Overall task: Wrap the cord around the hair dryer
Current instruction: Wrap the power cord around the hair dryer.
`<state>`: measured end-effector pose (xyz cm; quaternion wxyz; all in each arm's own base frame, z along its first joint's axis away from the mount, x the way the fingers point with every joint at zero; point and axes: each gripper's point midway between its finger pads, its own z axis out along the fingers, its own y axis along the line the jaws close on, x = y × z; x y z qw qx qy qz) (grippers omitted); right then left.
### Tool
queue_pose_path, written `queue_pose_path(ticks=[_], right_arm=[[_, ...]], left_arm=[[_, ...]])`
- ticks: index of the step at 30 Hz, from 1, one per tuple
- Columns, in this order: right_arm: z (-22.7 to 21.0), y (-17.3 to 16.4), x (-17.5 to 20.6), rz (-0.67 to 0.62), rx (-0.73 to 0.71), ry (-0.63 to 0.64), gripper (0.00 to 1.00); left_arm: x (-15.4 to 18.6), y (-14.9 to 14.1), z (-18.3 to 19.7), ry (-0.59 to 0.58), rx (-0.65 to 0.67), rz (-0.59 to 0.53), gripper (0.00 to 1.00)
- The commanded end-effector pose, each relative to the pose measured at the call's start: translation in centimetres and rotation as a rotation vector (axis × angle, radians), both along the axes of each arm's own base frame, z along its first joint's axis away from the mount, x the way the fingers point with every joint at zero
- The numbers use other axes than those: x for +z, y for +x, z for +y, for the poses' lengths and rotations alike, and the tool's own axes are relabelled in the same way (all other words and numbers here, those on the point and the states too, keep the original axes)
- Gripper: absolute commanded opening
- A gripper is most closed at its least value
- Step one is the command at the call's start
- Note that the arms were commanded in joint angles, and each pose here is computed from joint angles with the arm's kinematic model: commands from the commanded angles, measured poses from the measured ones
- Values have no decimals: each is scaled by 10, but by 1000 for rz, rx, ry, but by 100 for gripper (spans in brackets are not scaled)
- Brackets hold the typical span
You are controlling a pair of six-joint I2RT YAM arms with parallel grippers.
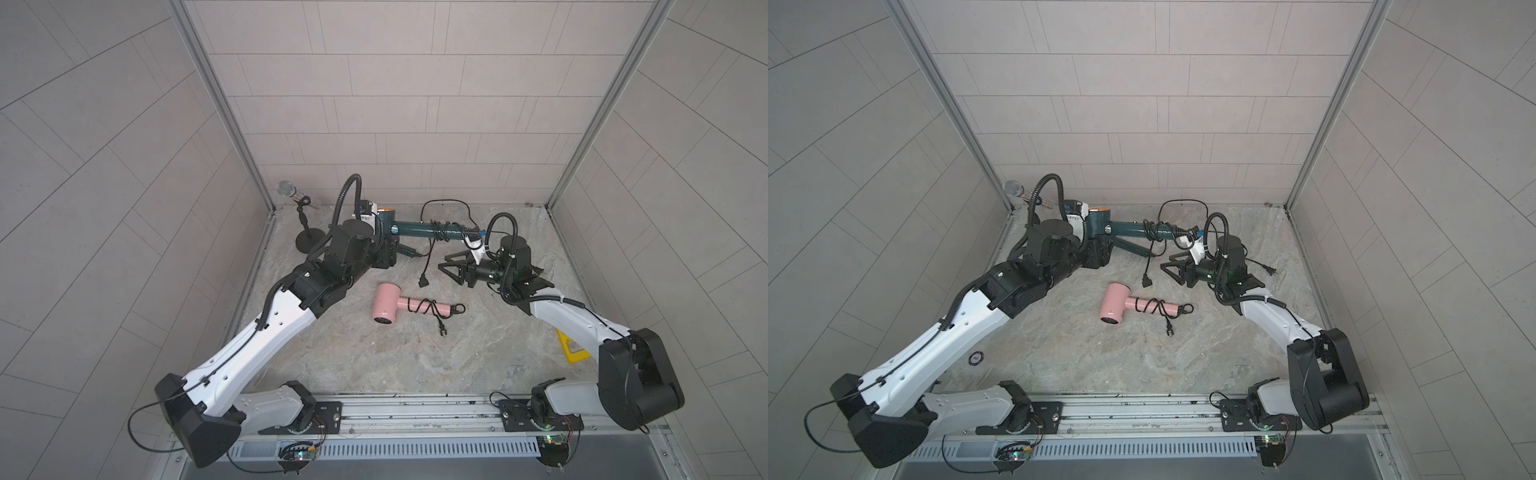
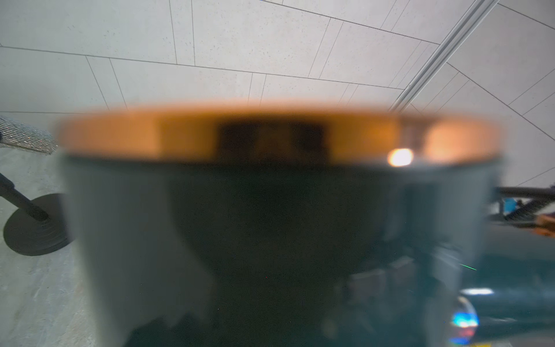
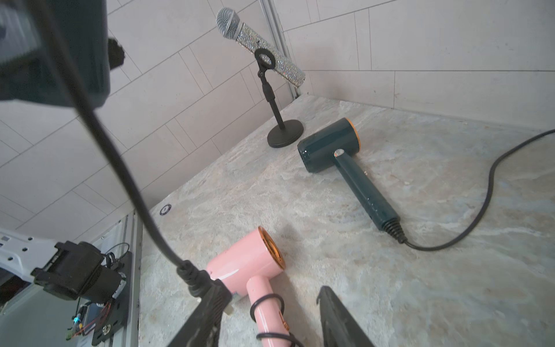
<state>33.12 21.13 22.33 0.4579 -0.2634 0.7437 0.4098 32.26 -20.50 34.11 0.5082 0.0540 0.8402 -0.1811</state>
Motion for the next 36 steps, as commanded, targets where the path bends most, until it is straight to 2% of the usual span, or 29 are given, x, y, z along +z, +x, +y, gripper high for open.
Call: queue_pose_path(ticks=[1,10,16,25,32,36], right_arm=[[-6,-14,7,-74,0,-53,55],[-13,-10,12,-146,-90,-155,56],[2,-6,31,-271,-244,-101,57],[24,-9,36,-296,-244,-32,57],[13,14,22,-324,-352,-102,56],[16,21,20,-329,-362,-94,55]], left_arm=[[35,3,3,-42,24,-80,0],[38,5,-6,-45,-9,-65,0],[43,8,-9,-47,-8,-65,0],[50,6,-14,-75,-34,-61,0],[52,4,-18,-92,-52,-57,0],[53,3,-23,-103,-69,-54,0]])
